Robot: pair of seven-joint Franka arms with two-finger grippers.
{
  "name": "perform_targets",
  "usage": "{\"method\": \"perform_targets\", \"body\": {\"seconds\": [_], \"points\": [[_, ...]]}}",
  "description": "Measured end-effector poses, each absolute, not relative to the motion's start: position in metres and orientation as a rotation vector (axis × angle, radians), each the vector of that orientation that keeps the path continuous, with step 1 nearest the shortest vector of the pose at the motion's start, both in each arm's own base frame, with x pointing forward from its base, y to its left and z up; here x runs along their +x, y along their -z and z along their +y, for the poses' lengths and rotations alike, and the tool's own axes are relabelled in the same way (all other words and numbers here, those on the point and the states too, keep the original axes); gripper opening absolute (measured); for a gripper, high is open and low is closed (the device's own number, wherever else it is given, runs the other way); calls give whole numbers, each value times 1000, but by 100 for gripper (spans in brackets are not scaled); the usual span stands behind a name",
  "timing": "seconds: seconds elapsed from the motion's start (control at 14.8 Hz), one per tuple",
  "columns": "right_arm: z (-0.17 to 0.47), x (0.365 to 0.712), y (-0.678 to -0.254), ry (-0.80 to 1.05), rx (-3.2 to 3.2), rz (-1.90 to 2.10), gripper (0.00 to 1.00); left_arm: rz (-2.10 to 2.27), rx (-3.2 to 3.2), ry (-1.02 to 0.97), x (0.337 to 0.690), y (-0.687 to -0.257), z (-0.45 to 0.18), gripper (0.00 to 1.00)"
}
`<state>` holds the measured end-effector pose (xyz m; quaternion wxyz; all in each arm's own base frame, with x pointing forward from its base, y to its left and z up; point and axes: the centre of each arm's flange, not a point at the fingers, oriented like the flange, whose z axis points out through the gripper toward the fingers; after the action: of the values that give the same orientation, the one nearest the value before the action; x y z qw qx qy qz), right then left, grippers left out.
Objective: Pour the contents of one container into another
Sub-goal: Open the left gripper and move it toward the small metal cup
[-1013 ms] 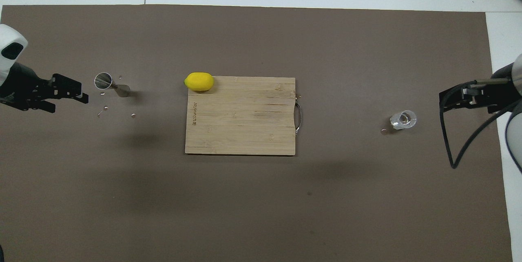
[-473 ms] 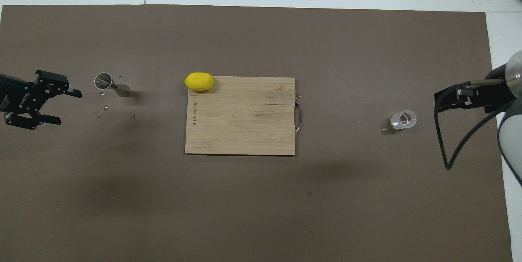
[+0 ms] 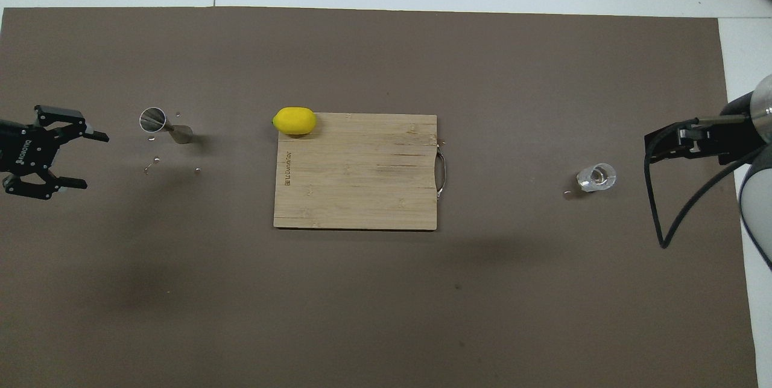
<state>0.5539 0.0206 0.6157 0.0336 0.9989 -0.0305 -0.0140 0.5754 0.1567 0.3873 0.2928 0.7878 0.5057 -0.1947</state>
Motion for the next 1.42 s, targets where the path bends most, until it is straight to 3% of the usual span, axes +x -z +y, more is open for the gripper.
{"method": "perform_targets", "body": {"seconds": [0.81, 1.42], "points": [[24, 552, -612, 79, 3089, -164, 97, 1825, 1032, 775, 563, -311, 152, 100], [24, 551, -610, 84, 3090, -164, 98, 1826, 950, 753, 581, -312, 110, 100]]}}
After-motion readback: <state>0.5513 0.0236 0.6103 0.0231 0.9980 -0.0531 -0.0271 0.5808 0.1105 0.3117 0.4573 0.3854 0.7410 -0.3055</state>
